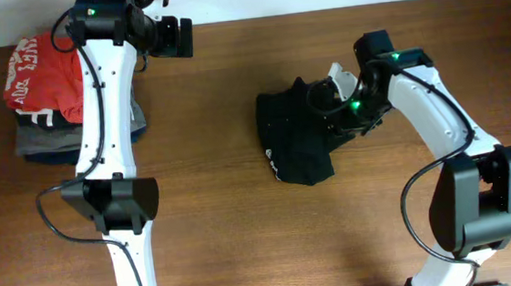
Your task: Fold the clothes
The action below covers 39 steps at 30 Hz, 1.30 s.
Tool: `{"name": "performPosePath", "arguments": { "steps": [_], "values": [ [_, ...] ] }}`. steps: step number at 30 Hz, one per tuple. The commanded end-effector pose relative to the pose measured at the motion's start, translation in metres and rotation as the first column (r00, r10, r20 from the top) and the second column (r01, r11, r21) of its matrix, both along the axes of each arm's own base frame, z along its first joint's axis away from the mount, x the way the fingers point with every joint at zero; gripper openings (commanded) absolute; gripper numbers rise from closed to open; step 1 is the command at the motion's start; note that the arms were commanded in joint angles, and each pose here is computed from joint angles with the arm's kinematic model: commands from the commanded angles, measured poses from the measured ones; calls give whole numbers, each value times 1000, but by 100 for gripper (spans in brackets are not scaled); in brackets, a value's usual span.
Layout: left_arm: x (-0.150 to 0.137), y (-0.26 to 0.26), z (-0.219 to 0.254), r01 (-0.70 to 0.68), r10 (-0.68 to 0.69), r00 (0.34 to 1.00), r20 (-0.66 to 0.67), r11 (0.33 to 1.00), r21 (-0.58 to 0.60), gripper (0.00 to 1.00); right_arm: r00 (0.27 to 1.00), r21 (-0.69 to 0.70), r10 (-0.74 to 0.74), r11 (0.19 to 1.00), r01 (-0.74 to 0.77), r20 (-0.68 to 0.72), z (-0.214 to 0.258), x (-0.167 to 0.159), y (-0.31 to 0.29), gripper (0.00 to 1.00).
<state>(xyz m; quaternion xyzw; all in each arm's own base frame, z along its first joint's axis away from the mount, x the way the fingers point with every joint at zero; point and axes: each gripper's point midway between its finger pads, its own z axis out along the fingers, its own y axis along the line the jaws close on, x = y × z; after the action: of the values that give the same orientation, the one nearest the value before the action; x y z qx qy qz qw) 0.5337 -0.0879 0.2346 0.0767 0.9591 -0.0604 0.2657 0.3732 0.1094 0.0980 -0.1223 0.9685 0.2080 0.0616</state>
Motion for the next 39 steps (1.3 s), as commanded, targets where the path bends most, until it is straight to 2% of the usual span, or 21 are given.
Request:
{"name": "performPosePath", "arguments": {
  "steps": [1,6,8,10,14,17,22,27,31,34,39],
  "values": [
    [2,2,2,7,-7,1000,14,1000,16,99,992,21,119,992,-121,48,-2,-9,14,49],
    [1,2,2,7,-8,1000,10,1000,16,99,984,13,173,985,-174,35,-27,-12,29,47],
    [-1,2,1,7,-7,1000,3,1000,17,99,984,13,177,984,-178,26,-33,-13,31,41],
    [-1,2,1,7,-7,1000,-1,1000,17,99,985,15,172,985,-172,22,-35,-12,31,24],
    [-1,2,0,7,-7,1000,-1,1000,18,99,987,23,159,987,-159,24,-34,-10,32,4],
    [-1,2,0,7,-7,1000,-1,1000,18,99,990,34,133,990,-135,46,-21,-2,29,4],
    [-1,2,0,7,-7,1000,-1,1000,17,99,981,25,112,993,-118,161,40,24,13,4],
    [-1,3,0,7,-7,1000,-1,1000,18,99,960,-59,131,991,-120,249,74,43,-2,4],
    [-1,3,0,7,-7,1000,-1,1000,18,99,955,-145,134,985,-97,267,75,50,-17,4],
    [-2,3,0,7,-7,1000,-4,1000,18,99,969,-226,104,973,-53,223,63,49,-42,4],
    [-4,3,-1,21,-20,1000,-10,999,26,99,990,-232,15,973,17,138,33,46,-80,4]
  ]
}}
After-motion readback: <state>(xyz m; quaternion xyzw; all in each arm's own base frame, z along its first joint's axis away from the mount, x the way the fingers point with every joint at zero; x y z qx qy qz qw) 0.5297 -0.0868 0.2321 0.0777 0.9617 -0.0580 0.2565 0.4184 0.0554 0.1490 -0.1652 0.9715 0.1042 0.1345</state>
